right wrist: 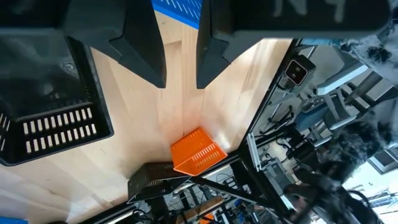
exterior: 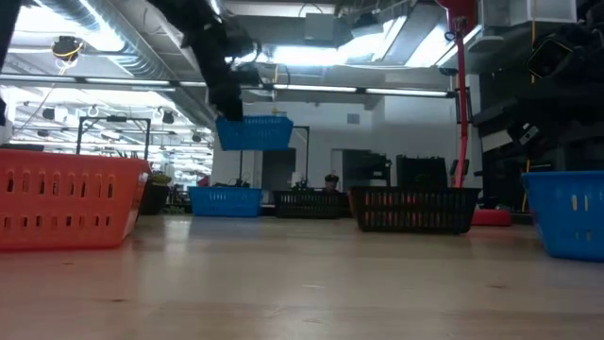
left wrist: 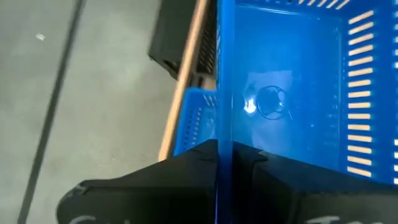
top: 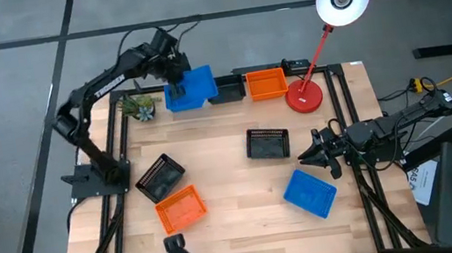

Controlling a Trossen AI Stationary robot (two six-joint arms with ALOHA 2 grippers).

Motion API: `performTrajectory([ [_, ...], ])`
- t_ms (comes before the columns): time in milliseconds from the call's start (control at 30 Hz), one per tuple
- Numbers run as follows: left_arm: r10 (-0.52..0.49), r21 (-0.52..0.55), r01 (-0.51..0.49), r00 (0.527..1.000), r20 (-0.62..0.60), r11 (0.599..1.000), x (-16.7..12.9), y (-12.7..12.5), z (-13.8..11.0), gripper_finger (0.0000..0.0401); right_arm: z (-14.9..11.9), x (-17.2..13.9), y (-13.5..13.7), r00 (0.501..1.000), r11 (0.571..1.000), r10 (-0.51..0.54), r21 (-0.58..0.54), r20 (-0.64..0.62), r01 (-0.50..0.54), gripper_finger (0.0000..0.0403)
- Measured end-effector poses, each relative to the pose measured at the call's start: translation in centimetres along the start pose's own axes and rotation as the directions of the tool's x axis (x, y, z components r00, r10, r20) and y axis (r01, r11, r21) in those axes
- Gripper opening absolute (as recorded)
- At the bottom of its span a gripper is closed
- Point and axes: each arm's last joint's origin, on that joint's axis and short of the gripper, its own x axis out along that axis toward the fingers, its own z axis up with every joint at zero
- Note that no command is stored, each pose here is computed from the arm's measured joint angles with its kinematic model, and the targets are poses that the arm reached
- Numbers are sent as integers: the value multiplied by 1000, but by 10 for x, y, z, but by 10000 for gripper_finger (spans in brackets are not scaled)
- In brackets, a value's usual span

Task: Stack baskets by color
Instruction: Stack the middle blue bin on top of the top blue bin

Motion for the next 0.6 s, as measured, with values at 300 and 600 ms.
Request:
performTrajectory([
  [300,16,12,-14,986,-164,1000,42,20,-23,0,0,0,0,1000,1000,0,1,0,0,88],
  [600,-25,9,28,975,-221,1000,27,42,-50,0,0,0,-1,1000,1000,-22,0,12,22,88],
])
